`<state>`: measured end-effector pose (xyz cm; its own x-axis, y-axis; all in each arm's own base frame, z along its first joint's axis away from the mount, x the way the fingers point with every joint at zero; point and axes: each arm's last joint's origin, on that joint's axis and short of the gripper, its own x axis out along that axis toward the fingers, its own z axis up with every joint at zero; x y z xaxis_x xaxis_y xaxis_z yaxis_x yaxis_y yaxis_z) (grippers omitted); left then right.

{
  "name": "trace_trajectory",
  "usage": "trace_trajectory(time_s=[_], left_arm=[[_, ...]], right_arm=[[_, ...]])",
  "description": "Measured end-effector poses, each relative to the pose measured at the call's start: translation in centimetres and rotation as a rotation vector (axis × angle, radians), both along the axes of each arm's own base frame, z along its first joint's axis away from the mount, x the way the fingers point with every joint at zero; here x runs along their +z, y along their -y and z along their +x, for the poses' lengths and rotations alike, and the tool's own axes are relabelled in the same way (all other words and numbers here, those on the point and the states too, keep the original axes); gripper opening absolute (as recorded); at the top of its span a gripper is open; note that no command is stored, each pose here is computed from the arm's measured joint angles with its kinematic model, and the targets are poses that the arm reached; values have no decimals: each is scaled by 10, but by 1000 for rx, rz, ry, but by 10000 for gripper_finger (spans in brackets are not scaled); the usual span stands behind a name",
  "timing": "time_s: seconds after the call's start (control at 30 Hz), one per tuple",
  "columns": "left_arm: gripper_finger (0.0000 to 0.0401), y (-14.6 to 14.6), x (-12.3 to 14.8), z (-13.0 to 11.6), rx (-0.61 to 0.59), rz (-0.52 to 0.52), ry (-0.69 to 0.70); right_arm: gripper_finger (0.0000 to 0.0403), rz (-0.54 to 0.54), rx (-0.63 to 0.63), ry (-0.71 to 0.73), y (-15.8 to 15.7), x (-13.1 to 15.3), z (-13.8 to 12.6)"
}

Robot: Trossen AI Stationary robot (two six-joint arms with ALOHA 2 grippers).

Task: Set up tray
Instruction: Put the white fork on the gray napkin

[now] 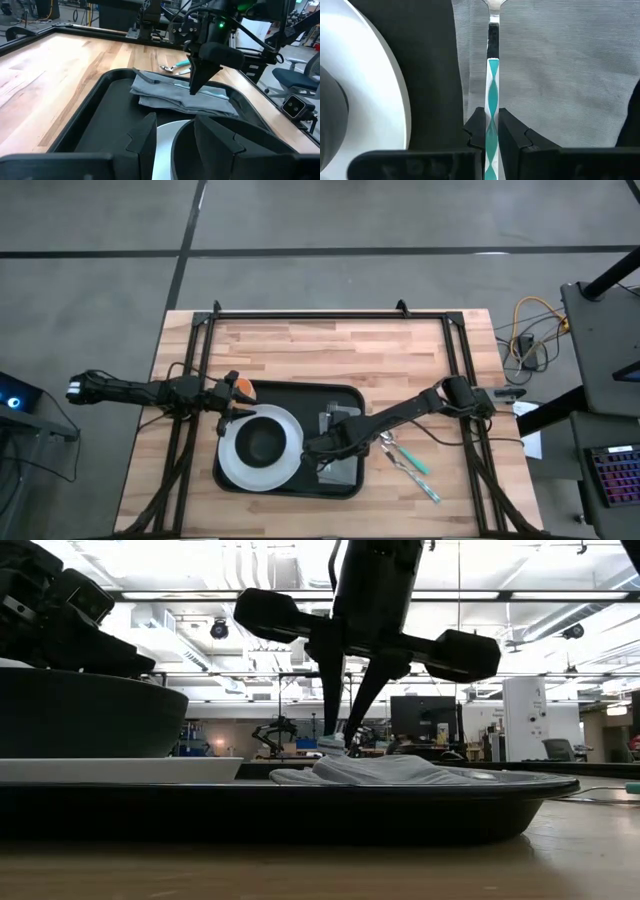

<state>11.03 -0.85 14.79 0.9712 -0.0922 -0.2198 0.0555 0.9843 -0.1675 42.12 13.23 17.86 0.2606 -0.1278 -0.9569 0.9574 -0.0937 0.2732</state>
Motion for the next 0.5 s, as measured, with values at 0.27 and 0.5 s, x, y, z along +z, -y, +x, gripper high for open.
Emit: trace_trajectory(time_s=[0.27,0.5], left_arm=[[115,0,0,0,0,0,0],[115,0,0,0,0,0,0]], right_arm=[[15,4,9,8,0,-7,-1],[15,13,18,20,1,-22,-3]])
